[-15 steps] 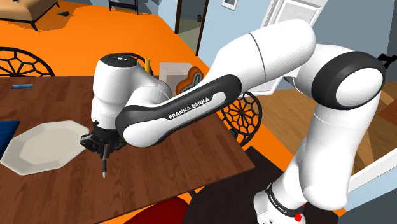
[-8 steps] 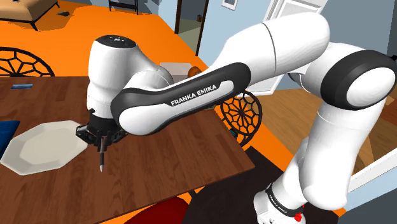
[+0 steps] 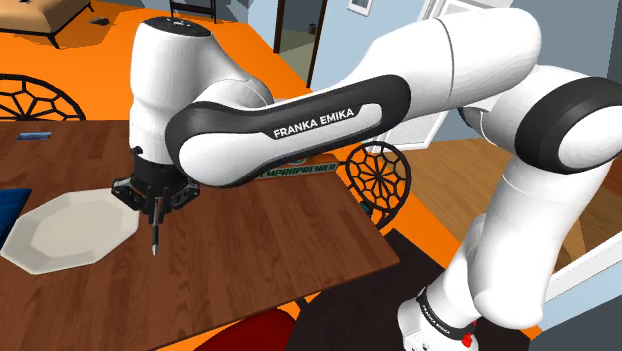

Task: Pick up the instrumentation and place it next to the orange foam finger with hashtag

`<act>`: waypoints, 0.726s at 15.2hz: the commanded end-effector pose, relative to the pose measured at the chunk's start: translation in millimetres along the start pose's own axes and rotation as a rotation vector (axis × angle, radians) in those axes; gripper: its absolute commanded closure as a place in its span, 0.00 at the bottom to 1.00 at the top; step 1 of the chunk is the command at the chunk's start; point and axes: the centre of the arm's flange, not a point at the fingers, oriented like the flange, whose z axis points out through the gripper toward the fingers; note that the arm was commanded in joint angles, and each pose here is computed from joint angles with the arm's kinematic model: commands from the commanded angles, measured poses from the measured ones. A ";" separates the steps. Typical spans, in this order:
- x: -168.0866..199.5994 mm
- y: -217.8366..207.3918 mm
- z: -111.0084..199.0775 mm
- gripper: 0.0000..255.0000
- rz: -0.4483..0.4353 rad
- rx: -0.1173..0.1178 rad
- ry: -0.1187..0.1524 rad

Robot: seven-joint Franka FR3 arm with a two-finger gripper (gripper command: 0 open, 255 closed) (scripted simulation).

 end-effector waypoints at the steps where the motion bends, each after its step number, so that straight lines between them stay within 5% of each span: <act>1: 0.8 -1.4 -10.6 1.00 0.000 0.000 0.000; 11: 4.2 -13.3 -62.0 1.00 0.000 0.000 0.000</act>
